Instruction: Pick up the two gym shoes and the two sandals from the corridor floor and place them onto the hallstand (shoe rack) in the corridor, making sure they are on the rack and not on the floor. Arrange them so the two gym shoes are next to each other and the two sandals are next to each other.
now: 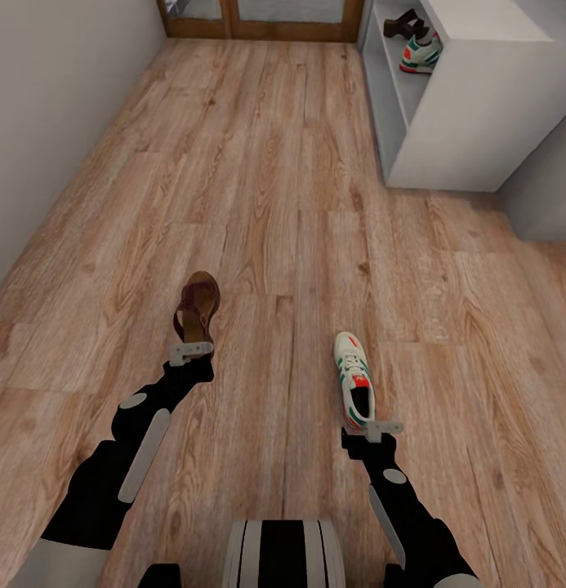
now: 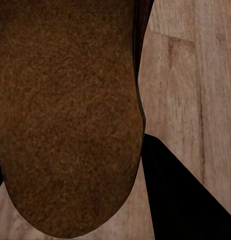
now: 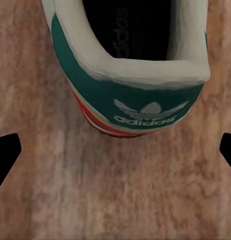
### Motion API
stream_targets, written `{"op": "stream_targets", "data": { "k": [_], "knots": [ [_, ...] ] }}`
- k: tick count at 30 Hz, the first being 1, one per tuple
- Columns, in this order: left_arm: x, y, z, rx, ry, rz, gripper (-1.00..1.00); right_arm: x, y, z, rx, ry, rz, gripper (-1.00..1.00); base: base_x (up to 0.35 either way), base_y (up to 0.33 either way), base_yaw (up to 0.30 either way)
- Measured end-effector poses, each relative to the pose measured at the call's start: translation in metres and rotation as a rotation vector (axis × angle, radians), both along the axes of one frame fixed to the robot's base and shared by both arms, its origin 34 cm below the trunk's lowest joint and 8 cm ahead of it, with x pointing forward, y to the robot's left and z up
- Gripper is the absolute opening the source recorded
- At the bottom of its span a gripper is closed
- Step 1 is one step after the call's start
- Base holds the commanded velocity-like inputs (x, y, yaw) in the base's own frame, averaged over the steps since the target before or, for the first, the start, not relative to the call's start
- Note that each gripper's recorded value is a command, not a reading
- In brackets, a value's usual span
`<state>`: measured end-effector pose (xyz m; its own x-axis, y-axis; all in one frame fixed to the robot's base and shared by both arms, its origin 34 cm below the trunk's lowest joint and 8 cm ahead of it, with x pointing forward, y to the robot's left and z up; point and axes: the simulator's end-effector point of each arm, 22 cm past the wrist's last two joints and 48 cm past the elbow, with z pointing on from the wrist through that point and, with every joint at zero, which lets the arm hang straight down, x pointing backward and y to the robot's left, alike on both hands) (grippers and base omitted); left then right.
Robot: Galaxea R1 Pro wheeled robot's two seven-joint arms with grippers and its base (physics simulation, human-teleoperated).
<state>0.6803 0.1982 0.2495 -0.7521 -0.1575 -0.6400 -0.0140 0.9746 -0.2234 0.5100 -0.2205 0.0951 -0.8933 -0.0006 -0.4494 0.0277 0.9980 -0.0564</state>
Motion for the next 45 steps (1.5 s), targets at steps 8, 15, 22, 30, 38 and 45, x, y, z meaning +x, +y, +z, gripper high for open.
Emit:
{"op": "stream_targets", "data": {
  "k": [8, 15, 22, 30, 38, 45],
  "knots": [
    [0.0, 0.001, 0.0, 0.001, 0.0, 0.001, -1.0, 0.0, 0.0, 0.0, 0.0, 0.0, 0.0, 1.0, 0.029, 0.0, 0.0],
    [0.0, 0.001, 0.0, 0.001, 0.0, 0.001, -1.0, 0.0, 0.0, 0.0, 0.0, 0.0, 0.0, 1.0, 0.166, 0.0, 0.0],
    [0.0, 0.001, 0.0, 0.001, 0.0, 0.001, -1.0, 0.0, 0.0, 0.0, 0.0, -0.001, 0.0, 1.0, 0.01, 0.0, 0.0],
    [-0.006, 0.001, -0.015, 0.001, 0.025, 0.001, -1.0, -0.01, 0.0, -0.011, 0.0, 0.024, 0.0, 1.0, 0.0, 0.0, 0.0],
    [-0.007, 0.001, -0.016, 0.002, 0.026, 0.001, -1.0, -0.01, 0.0, -0.011, 0.001, 0.025, -0.001, 1.0, 0.027, 0.0, 0.0],
    [-0.007, 0.001, -0.016, 0.002, 0.026, 0.001, -1.0, -0.01, 0.0, -0.011, 0.0, 0.024, -0.002, 1.0, 0.066, 0.0, 0.0]
  ]
}}
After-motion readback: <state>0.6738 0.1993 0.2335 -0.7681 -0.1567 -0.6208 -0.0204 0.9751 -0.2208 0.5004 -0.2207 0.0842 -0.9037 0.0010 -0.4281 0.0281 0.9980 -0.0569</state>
